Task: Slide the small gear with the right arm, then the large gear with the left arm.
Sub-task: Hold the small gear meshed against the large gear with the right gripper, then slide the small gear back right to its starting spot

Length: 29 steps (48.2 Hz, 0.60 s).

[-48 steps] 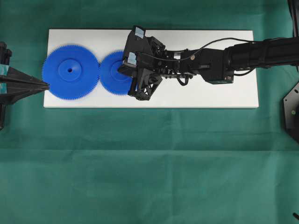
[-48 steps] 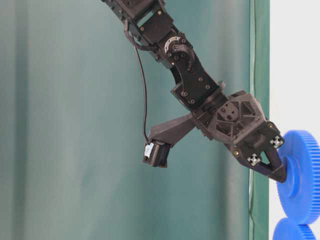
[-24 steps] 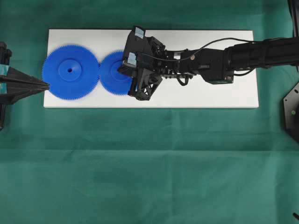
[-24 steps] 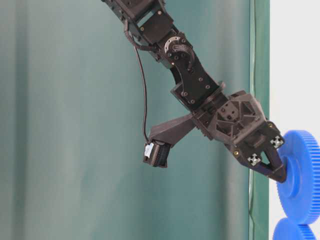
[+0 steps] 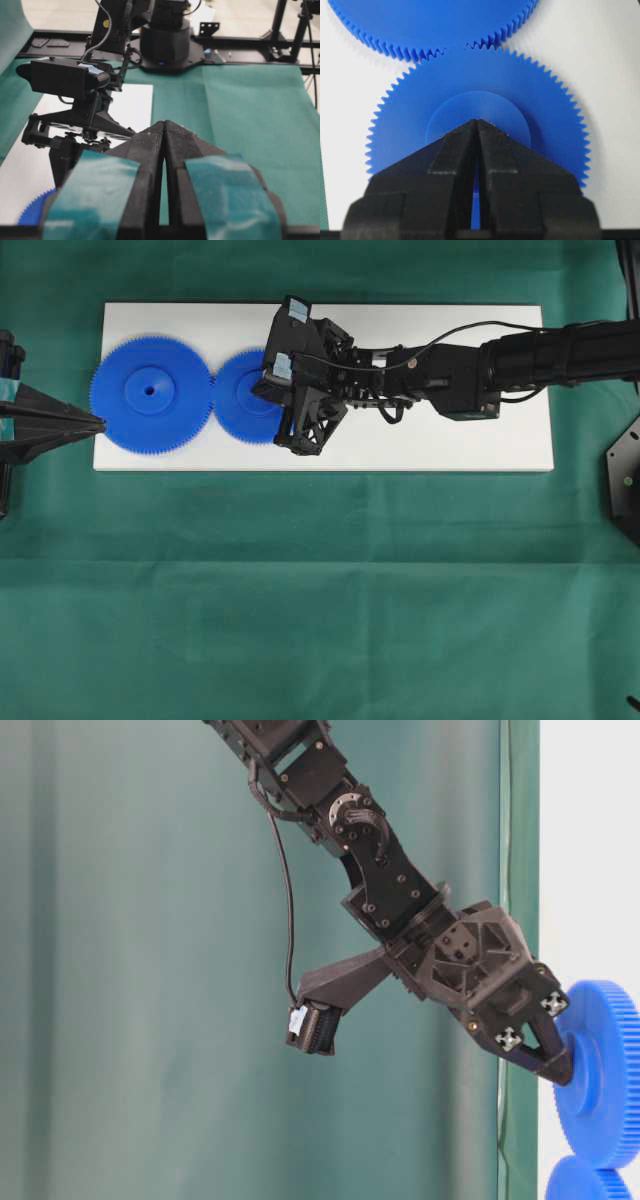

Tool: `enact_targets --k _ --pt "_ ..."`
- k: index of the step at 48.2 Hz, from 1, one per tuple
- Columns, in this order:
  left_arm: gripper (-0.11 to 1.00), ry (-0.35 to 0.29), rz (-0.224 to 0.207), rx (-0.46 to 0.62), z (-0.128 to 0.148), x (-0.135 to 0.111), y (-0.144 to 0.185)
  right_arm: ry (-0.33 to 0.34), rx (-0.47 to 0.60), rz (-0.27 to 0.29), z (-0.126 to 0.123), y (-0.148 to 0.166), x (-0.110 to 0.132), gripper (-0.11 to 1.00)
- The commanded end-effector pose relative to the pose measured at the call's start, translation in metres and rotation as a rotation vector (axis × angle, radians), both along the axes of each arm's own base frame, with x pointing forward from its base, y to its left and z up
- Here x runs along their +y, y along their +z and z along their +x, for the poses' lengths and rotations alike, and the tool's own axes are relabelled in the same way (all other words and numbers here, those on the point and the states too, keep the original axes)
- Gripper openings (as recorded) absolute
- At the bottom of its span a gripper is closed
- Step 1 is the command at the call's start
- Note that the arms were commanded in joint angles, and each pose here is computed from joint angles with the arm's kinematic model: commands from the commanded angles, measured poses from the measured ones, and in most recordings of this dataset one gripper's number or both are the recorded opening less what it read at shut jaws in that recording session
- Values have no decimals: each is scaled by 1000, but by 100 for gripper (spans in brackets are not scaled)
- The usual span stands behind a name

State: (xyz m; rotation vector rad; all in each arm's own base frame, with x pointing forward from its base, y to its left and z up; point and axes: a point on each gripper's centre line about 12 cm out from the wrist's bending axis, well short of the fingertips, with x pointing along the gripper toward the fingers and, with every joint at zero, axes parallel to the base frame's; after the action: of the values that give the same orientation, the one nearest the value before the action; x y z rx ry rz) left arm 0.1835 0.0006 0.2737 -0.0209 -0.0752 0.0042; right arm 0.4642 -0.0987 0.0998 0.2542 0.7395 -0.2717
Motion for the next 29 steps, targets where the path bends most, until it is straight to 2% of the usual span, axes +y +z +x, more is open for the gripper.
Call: enact_targets --k 1,13,29 --pt "0 1 0 -20 1 0 6 16 41 4 -6 -6 9 51" --pt "0 -1 0 -18 1 0 5 29 -1 -21 -5 16 8 51" --pt "0 1 -1 -15 1 0 5 50 52 -36 -13 -1 9 51"
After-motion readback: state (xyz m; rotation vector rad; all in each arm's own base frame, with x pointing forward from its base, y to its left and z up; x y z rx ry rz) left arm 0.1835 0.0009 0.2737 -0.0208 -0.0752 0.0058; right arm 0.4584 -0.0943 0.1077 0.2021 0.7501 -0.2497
